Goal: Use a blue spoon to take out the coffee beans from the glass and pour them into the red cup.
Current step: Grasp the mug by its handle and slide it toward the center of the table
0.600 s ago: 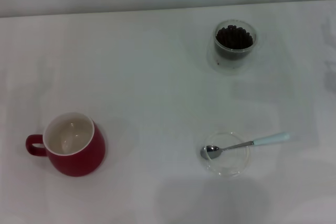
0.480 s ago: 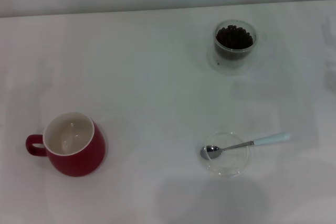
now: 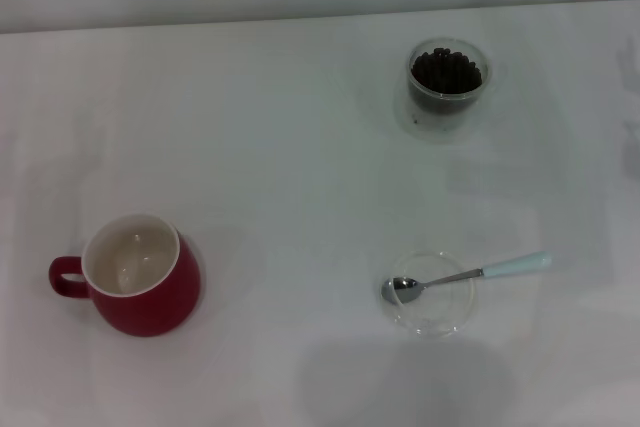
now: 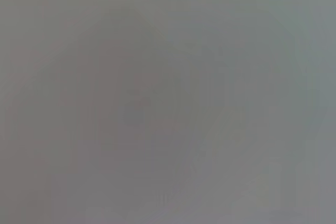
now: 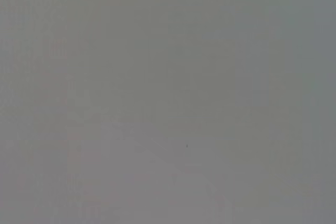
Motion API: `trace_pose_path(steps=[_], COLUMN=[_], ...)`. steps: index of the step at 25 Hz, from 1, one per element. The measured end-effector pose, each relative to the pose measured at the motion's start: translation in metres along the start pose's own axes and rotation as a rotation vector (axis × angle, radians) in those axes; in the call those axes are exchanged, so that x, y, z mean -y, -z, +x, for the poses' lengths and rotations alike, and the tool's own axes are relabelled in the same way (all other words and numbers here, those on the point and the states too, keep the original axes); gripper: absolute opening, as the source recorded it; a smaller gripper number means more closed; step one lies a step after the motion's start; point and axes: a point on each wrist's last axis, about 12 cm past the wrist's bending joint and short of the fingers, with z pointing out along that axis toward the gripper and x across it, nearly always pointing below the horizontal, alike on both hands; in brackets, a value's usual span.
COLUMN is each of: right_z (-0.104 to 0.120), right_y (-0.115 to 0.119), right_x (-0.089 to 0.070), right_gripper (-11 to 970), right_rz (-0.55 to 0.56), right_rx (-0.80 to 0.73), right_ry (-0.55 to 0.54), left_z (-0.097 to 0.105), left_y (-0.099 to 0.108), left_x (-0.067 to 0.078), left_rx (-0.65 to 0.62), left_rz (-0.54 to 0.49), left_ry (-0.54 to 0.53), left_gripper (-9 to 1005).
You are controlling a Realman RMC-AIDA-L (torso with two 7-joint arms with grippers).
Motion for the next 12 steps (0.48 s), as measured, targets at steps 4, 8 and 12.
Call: trace_pose_path(steps=[4,8,12], right_z=[-0.0001,-0.0004,-0.0005], right_y=[0.0003,-0.0001,-0.0003], right_x=[-0.0002,-0.0006,-0.0006], right_gripper=[799,799,799], right_rz=[-0.004,-0.007,-0.007], right_rx=[0.002,0.003,0.004], right_ry=[0.004,0.006,0.007], left_z=[0.0004,0.0007,0.001], left_y=[0.0011,0.0035,0.0064], left_x=[0.0,0.002,0.0039], left_rx=[-0.001,0.007,0.01], left_rz=[-0.001,-0.004,-0.001], left_ry=[0.004,0.017,0.04], left_gripper=[891,890,890])
